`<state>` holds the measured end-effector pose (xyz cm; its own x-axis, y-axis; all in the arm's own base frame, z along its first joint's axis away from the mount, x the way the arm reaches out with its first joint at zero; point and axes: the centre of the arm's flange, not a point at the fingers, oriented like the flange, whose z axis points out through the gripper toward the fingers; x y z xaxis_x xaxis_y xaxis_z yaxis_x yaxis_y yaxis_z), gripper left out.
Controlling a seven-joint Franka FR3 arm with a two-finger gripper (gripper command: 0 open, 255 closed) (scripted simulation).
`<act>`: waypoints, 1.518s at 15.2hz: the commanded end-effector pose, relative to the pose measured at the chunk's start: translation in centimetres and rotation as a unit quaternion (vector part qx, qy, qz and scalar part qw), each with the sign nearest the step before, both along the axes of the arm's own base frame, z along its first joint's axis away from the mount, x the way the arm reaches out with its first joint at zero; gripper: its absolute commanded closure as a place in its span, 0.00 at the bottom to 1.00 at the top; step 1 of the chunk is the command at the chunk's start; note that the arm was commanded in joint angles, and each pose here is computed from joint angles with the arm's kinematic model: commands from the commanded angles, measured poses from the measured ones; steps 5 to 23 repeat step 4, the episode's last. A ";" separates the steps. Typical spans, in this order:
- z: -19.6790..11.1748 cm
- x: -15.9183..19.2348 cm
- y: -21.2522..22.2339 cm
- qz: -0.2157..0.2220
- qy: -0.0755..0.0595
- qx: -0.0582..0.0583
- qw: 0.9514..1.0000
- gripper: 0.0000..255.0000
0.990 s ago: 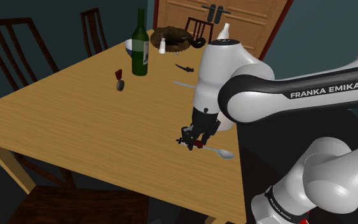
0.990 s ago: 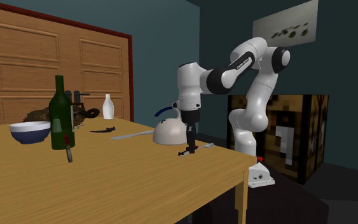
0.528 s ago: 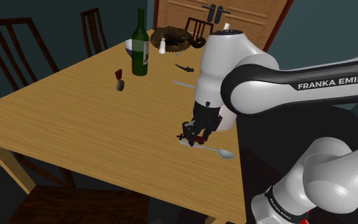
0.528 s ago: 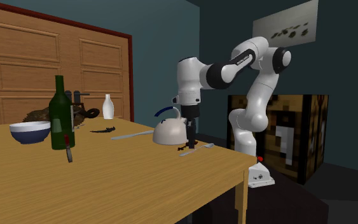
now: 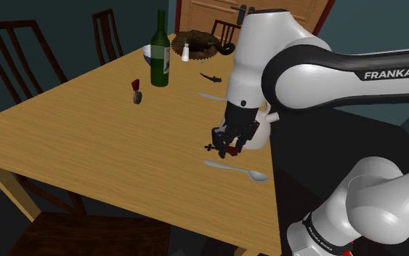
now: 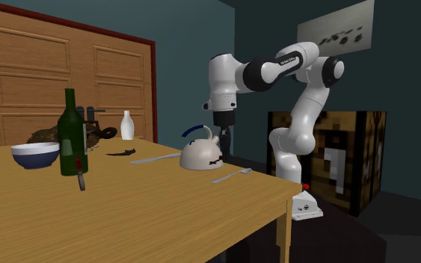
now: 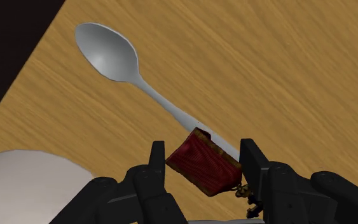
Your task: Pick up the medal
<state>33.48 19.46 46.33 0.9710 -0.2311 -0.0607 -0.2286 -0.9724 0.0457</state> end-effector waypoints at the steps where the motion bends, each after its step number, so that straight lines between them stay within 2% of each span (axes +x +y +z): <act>1: 1.2 0.0 0.0 0.000 0.000 0.000 1.000 1.00; 23: 1.8 0.0 0.0 0.000 0.000 0.000 1.000 1.00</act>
